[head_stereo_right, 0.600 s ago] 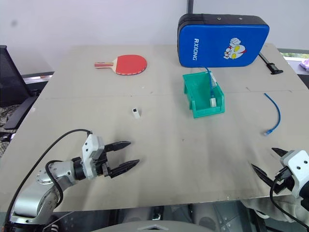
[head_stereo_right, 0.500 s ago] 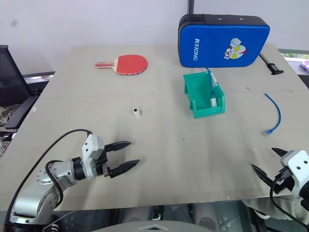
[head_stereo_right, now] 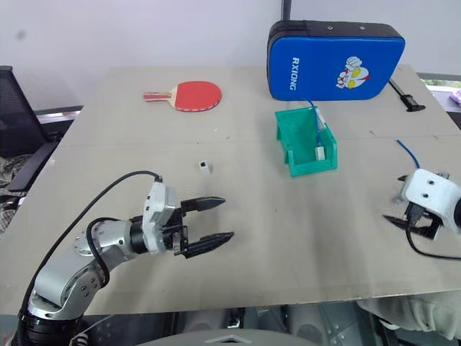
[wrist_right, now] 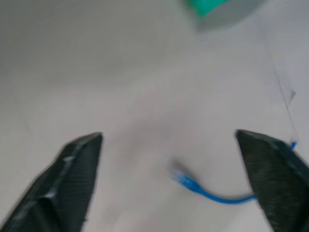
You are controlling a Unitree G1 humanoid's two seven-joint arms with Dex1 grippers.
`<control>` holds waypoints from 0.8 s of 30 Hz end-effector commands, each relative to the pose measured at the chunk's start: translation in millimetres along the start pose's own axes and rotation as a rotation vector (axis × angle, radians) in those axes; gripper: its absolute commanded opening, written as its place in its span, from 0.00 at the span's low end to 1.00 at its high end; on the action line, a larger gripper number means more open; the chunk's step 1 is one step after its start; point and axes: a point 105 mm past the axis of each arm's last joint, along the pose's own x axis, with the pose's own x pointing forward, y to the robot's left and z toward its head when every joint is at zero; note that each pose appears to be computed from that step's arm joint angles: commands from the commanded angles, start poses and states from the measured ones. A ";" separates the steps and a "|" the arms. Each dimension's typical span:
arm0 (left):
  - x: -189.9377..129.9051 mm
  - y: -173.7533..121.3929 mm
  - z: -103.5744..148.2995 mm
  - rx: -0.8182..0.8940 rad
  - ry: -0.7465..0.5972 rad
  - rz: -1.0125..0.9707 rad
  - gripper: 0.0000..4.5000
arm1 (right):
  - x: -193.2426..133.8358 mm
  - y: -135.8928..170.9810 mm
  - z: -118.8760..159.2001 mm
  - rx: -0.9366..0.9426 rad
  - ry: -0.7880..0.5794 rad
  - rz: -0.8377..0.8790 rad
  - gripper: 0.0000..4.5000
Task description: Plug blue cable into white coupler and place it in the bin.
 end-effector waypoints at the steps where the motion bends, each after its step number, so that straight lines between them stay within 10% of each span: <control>1: 3.9 -10.1 8.4 0.056 -0.015 -0.039 1.00 | 14.1 0.7 -22.2 -0.149 0.109 0.142 0.72; 10: 2.5 -11.9 0.3 0.040 -0.015 -0.034 1.00 | 54.4 -16.5 -40.9 -0.268 0.188 0.304 0.72; 18: 2.9 -11.7 2.1 0.043 -0.018 -0.025 1.00 | 66.9 -12.8 -38.5 -0.265 0.152 0.381 0.01; 24: -1.2 -3.2 1.0 0.040 -0.019 0.023 1.00 | 59.5 -22.3 47.4 -0.115 -0.184 0.363 0.01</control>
